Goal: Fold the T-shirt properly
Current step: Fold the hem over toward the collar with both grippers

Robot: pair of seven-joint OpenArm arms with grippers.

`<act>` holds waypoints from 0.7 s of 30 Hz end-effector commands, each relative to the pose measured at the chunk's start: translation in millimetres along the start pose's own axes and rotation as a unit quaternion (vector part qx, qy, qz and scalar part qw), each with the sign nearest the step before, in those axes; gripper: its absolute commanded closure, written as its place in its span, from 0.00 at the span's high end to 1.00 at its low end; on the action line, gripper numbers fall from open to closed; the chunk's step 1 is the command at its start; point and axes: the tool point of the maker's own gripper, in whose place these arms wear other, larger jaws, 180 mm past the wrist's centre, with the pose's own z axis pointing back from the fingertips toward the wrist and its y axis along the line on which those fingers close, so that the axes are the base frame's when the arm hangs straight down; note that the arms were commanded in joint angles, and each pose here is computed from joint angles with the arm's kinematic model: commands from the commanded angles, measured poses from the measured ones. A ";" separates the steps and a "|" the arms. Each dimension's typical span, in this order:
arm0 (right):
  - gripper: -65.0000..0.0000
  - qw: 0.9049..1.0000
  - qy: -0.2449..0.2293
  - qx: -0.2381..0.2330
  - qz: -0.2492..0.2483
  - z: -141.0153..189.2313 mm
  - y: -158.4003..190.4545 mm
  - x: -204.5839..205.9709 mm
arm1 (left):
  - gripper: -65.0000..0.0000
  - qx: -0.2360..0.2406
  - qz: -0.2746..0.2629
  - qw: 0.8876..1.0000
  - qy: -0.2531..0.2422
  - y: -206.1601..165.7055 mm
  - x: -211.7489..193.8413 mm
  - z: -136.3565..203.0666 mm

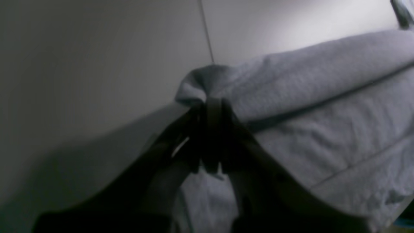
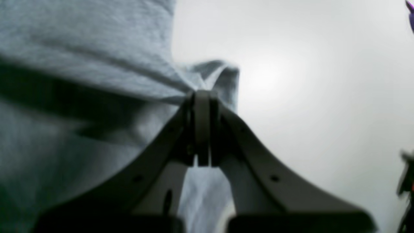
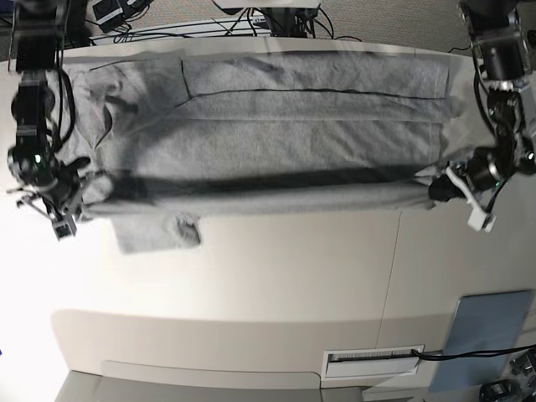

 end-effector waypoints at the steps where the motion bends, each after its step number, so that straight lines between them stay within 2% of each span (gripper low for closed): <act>1: 0.00 0.999 -0.028 -0.019 0.006 13.3 -16.3 14.6 | 0.00 0.005 -0.009 1.000 -0.018 4.0 13.7 11.2; 12: 0.00 0.998 -0.010 -0.049 0.030 76.6 -12.7 -32.0 | 0.00 0.001 -0.036 0.999 0.021 -16.4 -34.2 26.1; 16: 0.00 0.997 -0.030 -0.054 0.044 79.7 -13.9 -29.3 | 0.00 0.001 -0.038 0.999 0.020 -18.1 -35.6 27.0; 19: 0.00 0.995 -0.059 -0.028 0.072 77.4 -6.9 -14.7 | 0.00 0.000 -0.038 0.999 0.019 -18.2 -35.6 26.9; 20: 0.06 0.994 -0.069 -0.017 0.081 75.5 -4.8 -9.7 | 0.00 0.000 -0.038 0.999 0.020 -18.2 -35.8 26.9; 21: 0.16 0.993 -0.082 -0.011 0.080 73.4 -4.6 -4.1 | 0.00 0.000 -0.038 0.999 0.020 -18.2 -35.9 26.9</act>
